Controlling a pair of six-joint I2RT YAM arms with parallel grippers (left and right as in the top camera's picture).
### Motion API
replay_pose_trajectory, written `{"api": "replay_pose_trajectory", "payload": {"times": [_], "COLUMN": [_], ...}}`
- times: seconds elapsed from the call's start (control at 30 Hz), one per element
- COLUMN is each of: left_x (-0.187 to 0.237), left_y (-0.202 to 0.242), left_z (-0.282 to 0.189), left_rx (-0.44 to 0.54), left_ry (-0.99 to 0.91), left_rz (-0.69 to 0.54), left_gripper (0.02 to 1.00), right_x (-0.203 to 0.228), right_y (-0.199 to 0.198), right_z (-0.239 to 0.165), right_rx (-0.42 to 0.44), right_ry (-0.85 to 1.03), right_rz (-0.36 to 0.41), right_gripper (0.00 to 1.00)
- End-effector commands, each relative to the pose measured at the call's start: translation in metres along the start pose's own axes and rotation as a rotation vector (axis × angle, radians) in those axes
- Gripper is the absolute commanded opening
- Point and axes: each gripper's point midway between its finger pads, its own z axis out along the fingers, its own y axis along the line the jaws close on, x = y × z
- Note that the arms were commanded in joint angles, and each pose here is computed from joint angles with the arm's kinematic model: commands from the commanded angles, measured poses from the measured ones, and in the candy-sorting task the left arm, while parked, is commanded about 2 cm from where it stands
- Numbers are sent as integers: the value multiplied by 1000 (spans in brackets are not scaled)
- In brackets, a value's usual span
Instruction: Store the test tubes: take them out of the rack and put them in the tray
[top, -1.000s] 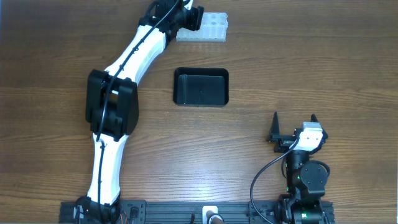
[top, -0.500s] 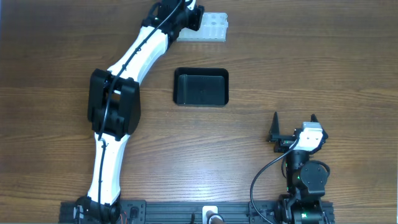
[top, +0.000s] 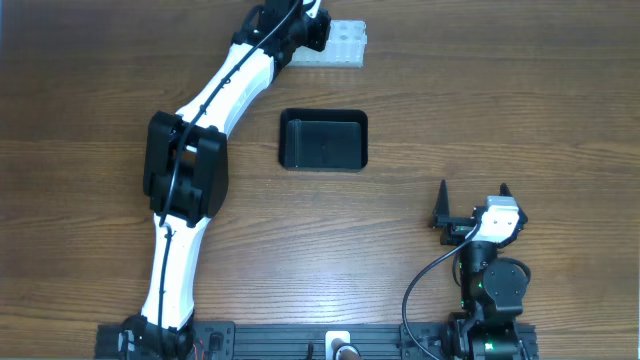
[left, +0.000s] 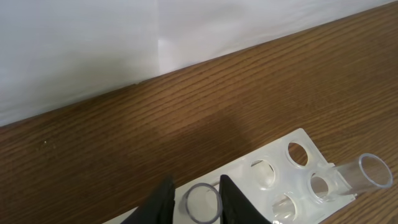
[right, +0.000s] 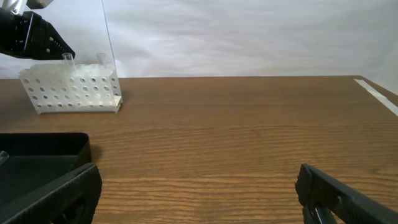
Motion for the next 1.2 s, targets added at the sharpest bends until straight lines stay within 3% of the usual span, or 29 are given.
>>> {"api": "replay_pose_trajectory", "payload": {"times": [0.03, 0.73, 0.97, 1.2], "left_x": [5, -6, -62, -148], "left_y": [-1, 0, -1, -7], "left_z": [5, -3, -49, -147], "left_rx": [10, -3, -37, -89], "left_ry": [6, -15, -124, -324], "left_rz": [10, 13, 52, 114], "left_gripper": [202, 150, 141, 141], "right_x": [3, 3, 3, 3], "right_y": [-2, -2, -2, -2], "right_z": [0, 0, 0, 0], "right_rx": [7, 7, 8, 7], "right_ry": [2, 2, 2, 2], "right_rz": [-1, -1, -1, -1], "right_gripper": [991, 991, 991, 991]}}
